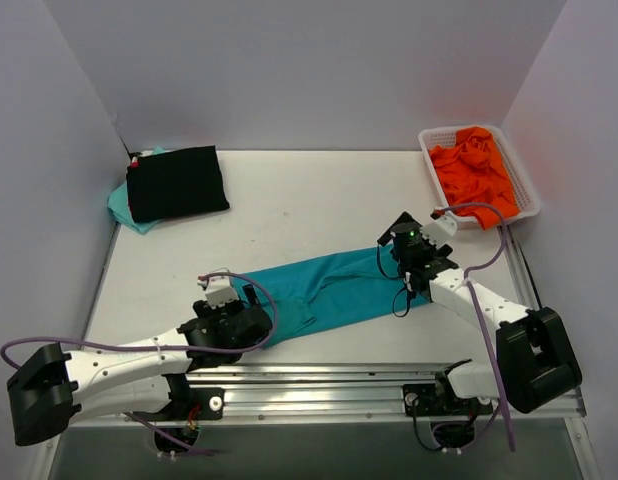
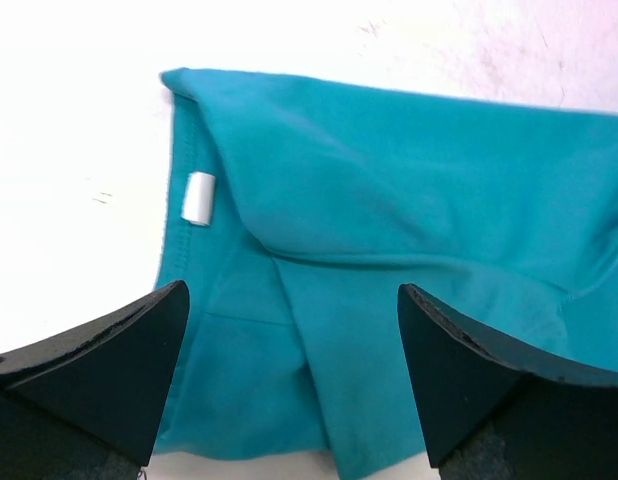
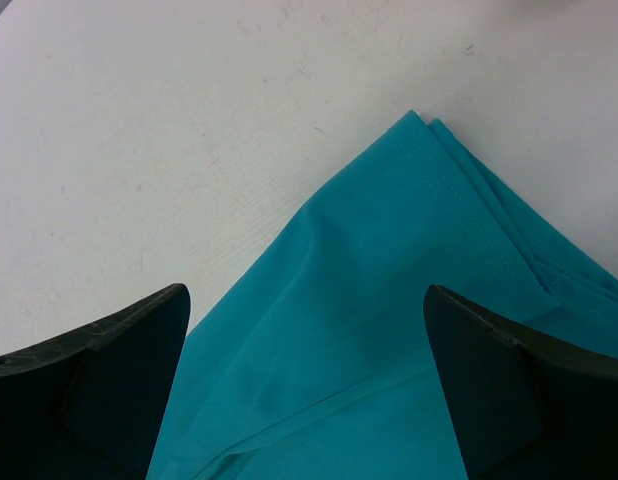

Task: Fold and stack the t-shirts
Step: Fold the tshirt

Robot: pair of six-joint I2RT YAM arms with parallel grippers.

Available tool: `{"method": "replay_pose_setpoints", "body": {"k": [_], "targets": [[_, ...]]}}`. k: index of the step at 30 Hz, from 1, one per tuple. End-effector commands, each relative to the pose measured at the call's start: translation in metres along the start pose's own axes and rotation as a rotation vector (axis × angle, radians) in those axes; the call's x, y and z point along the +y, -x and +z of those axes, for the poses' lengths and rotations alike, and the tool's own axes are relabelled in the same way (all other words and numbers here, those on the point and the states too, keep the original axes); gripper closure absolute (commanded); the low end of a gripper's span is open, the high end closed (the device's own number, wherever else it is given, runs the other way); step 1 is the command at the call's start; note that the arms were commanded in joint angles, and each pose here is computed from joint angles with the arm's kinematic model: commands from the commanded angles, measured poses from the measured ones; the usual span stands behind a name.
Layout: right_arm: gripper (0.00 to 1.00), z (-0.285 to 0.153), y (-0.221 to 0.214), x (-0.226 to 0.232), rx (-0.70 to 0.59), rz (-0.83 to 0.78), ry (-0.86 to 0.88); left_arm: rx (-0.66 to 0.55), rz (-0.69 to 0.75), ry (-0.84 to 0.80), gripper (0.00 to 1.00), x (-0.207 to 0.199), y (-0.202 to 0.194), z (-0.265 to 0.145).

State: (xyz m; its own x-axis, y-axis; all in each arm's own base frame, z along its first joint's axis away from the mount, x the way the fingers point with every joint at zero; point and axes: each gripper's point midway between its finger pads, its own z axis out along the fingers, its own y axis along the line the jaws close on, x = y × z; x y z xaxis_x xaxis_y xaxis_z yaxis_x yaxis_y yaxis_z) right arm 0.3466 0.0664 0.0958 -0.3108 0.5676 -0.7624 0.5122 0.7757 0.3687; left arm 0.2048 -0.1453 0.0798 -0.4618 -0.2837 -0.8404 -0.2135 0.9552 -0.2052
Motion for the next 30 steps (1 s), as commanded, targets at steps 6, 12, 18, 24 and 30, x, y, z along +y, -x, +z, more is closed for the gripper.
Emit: {"method": "replay_pose_setpoints", "body": {"k": [6, 12, 18, 24, 30], "targets": [[0.02, 0.003, 0.005, 0.008, -0.023, 0.000, 0.001, -0.102, -0.191, 0.056, 0.06, 0.019, 0.032, 0.027], [0.02, 0.007, 0.002, 0.007, -0.020, -0.006, -0.008, -0.094, -0.196, 0.071, 0.06, 0.014, 0.035, 0.051], [0.02, 0.008, 0.000, 0.004, -0.020, -0.013, -0.019, -0.072, -0.228, 0.058, 0.05, 0.008, 0.032, 0.079], [0.02, 0.011, -0.002, 0.003, -0.020, -0.015, -0.026, -0.084, -0.247, 0.049, 0.13, 0.007, 0.032, 0.091], [0.02, 0.016, -0.007, 0.001, -0.011, -0.027, -0.040, -0.107, -0.269, 0.052, 0.70, 0.004, 0.043, 0.093]]}}
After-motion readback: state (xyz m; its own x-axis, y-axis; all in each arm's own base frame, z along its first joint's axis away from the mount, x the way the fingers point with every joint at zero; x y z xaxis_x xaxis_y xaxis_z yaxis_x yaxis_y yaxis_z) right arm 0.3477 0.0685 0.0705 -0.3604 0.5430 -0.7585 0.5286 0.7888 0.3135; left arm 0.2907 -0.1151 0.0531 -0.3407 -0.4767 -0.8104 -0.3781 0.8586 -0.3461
